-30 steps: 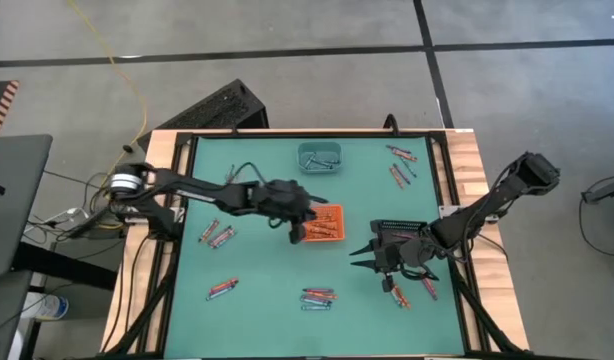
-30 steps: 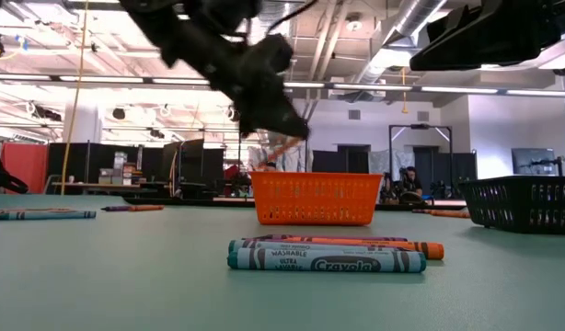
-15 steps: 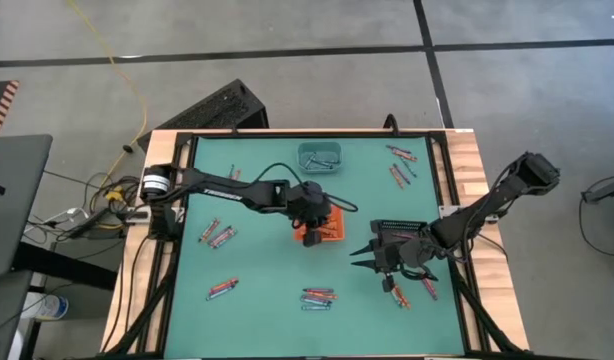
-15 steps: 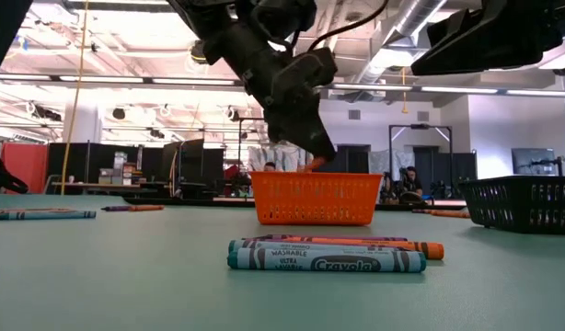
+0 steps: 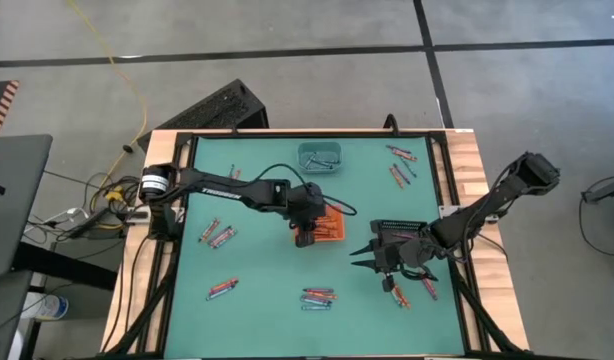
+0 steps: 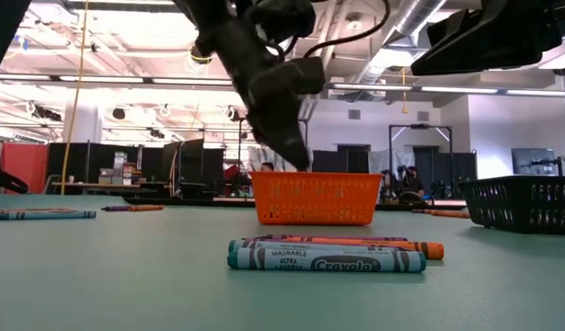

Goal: Sort crayons
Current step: Put the violet crayon into the black bin

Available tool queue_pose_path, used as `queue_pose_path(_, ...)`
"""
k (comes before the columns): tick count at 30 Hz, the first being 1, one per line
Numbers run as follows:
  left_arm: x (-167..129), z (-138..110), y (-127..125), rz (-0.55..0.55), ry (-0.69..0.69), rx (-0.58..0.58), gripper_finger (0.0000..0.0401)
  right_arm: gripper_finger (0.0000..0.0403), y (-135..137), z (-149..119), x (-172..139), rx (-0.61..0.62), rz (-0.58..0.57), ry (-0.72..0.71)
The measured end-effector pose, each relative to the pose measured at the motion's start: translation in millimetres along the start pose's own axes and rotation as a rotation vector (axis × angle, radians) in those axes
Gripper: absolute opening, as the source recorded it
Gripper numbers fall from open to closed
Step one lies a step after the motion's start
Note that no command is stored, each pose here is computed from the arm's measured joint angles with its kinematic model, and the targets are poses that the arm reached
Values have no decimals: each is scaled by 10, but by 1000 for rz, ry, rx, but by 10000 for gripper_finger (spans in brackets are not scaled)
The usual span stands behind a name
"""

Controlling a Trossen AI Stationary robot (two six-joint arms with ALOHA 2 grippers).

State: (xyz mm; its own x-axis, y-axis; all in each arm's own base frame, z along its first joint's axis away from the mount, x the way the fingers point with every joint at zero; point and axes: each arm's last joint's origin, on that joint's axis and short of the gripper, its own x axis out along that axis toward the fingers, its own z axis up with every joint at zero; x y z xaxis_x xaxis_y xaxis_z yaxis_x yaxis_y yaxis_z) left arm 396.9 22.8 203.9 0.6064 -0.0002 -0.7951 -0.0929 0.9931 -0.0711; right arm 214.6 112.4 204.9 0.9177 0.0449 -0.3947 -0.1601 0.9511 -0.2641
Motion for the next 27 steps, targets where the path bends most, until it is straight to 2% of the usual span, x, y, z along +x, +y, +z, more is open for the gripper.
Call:
queue_pose_path(6,-342,25,-22,112,272,-86,107,100,0,-1,0,0,0,0)
queue_pose_path(8,-437,-18,-65,150,367,-85,107,100,0,-1,0,0,0,0)
queue_pose_path(13,-624,-158,-270,236,507,-39,107,100,0,-1,0,0,0,0)
queue_pose_path(18,-784,-304,-481,370,537,37,107,100,1,-1,-1,0,0,0)
queue_pose_path(22,-932,-416,-585,414,525,62,107,100,1,-1,-1,7,0,0)
queue_pose_path(27,-1154,-655,-483,452,489,12,107,100,0,-2,0,8,0,0)
